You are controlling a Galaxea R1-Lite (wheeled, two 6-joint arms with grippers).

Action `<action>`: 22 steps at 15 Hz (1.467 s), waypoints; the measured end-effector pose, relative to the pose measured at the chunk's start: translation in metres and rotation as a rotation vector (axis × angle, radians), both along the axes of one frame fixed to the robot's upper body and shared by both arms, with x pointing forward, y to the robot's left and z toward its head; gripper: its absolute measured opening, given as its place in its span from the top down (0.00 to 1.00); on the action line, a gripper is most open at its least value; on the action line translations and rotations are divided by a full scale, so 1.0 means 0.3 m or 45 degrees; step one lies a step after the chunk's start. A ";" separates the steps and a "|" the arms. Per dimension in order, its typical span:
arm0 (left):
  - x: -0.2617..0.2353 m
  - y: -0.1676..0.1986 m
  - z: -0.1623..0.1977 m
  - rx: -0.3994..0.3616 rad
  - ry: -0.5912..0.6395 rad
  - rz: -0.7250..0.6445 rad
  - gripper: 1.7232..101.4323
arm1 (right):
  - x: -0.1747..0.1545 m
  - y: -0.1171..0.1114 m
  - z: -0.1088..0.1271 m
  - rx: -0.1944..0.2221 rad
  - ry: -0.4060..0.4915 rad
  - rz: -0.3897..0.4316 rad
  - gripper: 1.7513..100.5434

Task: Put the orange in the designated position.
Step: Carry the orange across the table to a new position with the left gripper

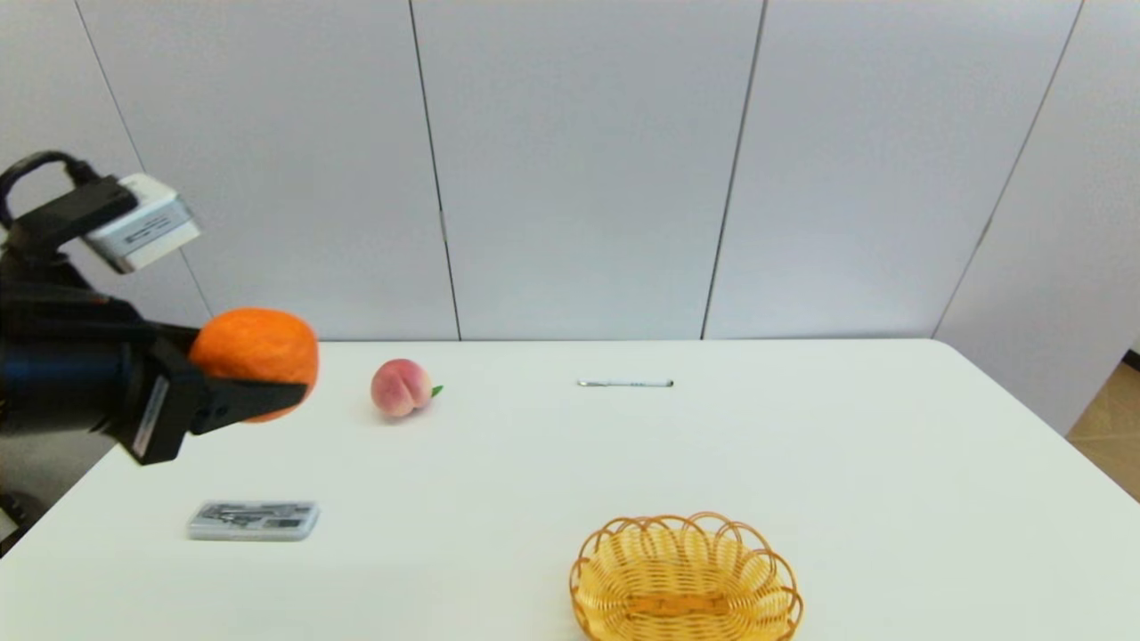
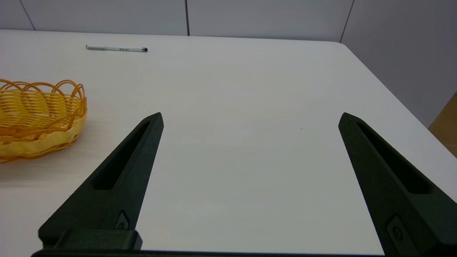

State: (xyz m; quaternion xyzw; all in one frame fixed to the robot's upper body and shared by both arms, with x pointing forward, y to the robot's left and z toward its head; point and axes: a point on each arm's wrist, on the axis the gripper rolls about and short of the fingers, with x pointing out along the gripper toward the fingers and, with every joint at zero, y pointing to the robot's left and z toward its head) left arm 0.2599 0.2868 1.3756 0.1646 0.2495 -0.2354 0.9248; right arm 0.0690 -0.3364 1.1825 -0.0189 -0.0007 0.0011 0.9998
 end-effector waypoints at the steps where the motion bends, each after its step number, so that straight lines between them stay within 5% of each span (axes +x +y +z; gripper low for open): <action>1: -0.037 0.039 -0.031 0.002 0.026 0.071 0.34 | 0.000 0.000 0.000 0.001 0.000 0.001 0.03; 10: -0.125 0.163 -0.174 -0.018 0.159 0.397 0.34 | 0.000 0.000 0.000 0.001 0.000 0.001 0.03; 22: 0.212 0.199 -0.184 -0.074 -0.015 0.450 0.34 | 0.000 0.000 0.000 0.001 0.000 0.000 0.03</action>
